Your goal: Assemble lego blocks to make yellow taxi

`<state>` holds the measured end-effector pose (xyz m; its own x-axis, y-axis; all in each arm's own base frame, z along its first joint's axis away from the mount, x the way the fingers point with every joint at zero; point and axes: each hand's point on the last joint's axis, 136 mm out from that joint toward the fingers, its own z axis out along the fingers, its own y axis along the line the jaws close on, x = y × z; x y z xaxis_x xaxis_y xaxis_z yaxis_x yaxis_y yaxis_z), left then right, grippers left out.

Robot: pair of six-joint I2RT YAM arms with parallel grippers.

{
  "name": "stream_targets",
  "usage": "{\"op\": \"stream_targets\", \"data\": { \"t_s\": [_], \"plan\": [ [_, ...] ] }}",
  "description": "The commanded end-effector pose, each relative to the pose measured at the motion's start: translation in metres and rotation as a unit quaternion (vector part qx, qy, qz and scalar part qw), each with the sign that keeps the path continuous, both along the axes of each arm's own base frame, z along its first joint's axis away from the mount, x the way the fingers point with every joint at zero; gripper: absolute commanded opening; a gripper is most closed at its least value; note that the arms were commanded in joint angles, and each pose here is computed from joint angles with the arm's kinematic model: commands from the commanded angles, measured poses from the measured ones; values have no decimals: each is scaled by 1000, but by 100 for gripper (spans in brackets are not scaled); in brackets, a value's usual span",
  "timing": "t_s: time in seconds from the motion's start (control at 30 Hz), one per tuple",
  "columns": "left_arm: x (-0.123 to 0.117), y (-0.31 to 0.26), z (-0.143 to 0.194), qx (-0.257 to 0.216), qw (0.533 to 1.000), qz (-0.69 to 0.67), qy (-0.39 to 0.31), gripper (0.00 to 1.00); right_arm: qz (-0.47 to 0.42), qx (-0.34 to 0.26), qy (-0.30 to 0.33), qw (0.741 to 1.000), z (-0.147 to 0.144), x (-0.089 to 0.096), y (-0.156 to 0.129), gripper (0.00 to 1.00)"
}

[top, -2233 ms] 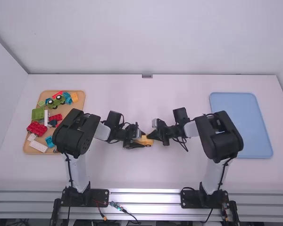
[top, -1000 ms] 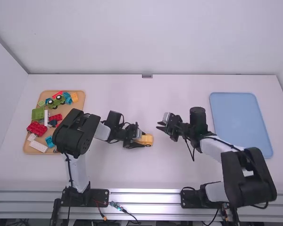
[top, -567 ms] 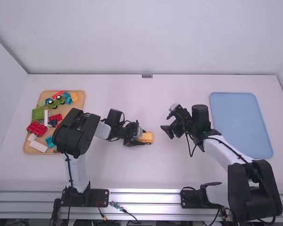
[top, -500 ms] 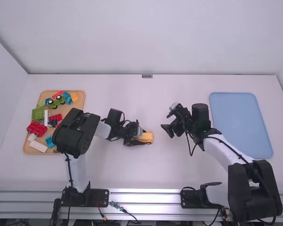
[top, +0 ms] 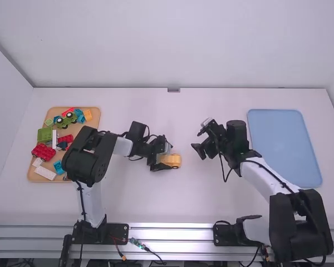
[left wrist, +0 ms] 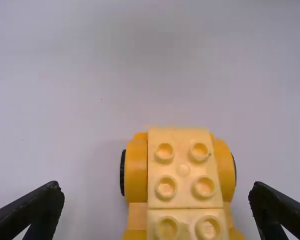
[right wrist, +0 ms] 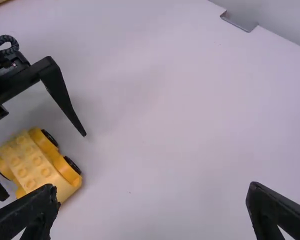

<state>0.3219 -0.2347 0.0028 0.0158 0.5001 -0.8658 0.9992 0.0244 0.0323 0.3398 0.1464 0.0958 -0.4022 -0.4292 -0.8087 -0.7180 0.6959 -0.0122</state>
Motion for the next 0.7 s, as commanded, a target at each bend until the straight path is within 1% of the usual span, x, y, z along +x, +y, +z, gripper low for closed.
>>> {"op": "stream_targets", "data": {
  "t_s": [0.0, 0.07, 0.1, 0.17, 0.27, 0.3, 0.37, 0.4, 0.47, 0.5, 0.53, 0.57, 0.63, 0.67],
  "plan": [
    [5, -5, 15, -10, 1000, -9, 3, 99, -7, 0, -25, 1000, 17, 8, -1, 99],
    [7, -4, 33, -8, 1000, -7, 26, 99, -7, 1, -29, 1000, 19, 9, 0, 99],
    [8, -3, 37, -5, 999, -5, 32, 99, -7, 2, -30, 1000, 19, 9, 0, 99],
    [13, 5, 50, 23, 998, 11, 59, 99, -7, 2, -34, 999, 21, 11, 0, 99],
    [24, 27, 69, 98, 990, 46, 95, 99, -7, 3, -38, 999, 24, 13, 0, 99],
    [24, 27, 69, 98, 990, 46, 95, 99, -7, 3, -38, 999, 24, 13, 0, 99],
    [34, 43, 84, 141, 982, 69, 106, 99, -10, 1, -42, 999, 25, 14, -1, 99],
    [38, 50, 90, 153, 979, 77, 109, 99, -14, -1, -43, 999, 25, 16, -2, 99],
    [52, 66, 104, 170, 973, 108, 110, 99, -21, -7, -45, 999, 24, 17, -5, 99],
    [60, 73, 111, 172, 970, 130, 116, 99, -25, -10, -45, 999, 24, 18, -6, 99],
    [73, 85, 119, 174, 961, 174, 128, 99, -27, -11, -45, 999, 24, 18, -7, 99],
    [79, 91, 122, 174, 956, 195, 134, 99, -28, -12, -45, 999, 24, 18, -7, 99],
    [97, 116, 130, 178, 935, 266, 152, 99, -30, -13, -46, 998, 23, 19, -8, 99],
    [111, 141, 137, 178, 910, 334, 170, 99, -29, -13, -47, 998, 24, 19, -7, 99]
  ]
}}
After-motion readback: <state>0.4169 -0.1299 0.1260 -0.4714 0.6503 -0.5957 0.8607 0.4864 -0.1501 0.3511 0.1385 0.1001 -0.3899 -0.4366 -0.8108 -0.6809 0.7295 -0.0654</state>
